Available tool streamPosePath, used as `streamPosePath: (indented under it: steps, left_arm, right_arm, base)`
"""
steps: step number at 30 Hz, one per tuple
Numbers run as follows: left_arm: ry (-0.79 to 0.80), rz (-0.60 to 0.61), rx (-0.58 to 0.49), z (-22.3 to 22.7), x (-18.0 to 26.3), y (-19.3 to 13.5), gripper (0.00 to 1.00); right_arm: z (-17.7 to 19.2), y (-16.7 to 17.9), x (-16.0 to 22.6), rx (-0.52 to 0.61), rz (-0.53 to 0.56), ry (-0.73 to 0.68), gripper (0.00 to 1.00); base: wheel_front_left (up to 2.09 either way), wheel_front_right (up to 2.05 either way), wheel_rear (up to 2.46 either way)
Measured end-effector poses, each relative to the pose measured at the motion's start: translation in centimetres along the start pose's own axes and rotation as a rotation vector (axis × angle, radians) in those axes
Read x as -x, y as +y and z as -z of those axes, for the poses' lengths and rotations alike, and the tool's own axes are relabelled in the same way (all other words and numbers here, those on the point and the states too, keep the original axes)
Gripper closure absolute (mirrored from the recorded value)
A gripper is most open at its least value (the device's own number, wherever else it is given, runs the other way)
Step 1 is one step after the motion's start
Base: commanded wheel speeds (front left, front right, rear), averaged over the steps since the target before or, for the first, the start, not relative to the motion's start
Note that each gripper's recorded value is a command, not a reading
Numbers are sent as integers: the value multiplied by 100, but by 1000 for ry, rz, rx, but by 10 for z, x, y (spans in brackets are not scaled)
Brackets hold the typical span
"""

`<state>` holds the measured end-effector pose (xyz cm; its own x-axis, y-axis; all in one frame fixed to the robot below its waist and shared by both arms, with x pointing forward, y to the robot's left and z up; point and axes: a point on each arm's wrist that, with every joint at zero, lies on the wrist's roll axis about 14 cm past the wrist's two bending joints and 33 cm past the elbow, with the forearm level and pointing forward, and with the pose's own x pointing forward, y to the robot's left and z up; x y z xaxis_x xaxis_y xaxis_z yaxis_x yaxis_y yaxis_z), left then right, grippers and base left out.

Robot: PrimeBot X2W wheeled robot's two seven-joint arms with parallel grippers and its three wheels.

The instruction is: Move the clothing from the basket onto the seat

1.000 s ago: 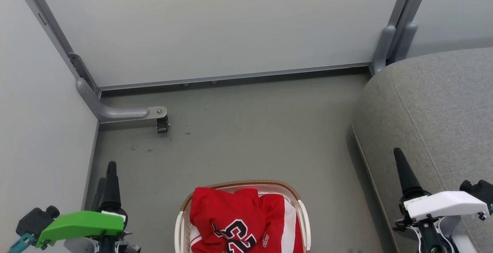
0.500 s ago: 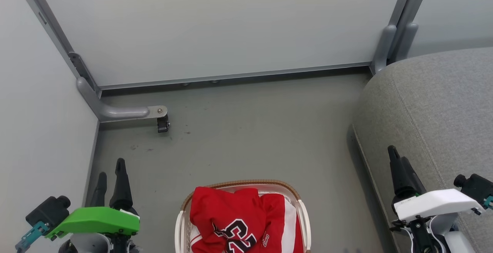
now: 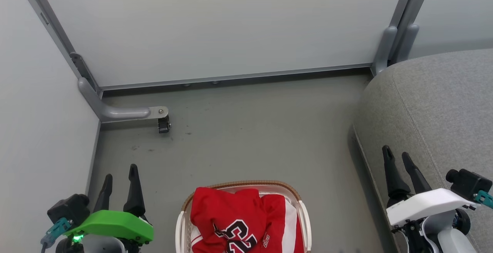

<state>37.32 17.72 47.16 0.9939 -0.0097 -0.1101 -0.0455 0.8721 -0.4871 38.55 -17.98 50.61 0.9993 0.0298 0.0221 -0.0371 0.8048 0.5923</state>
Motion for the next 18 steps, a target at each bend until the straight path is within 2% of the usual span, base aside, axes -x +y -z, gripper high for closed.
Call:
streamPosePath:
  steps: [10,18]
  left_arm:
    - [17,1,-148,9,3,-2,0]
    - [22,-2,-212,15,7,0,0]
  right_arm:
    - [6,3,2,146,-20,12,0]
    - [11,2,4,224,-26,21,0]
  base:
    - [0,0,0]
    - [0,0,0]
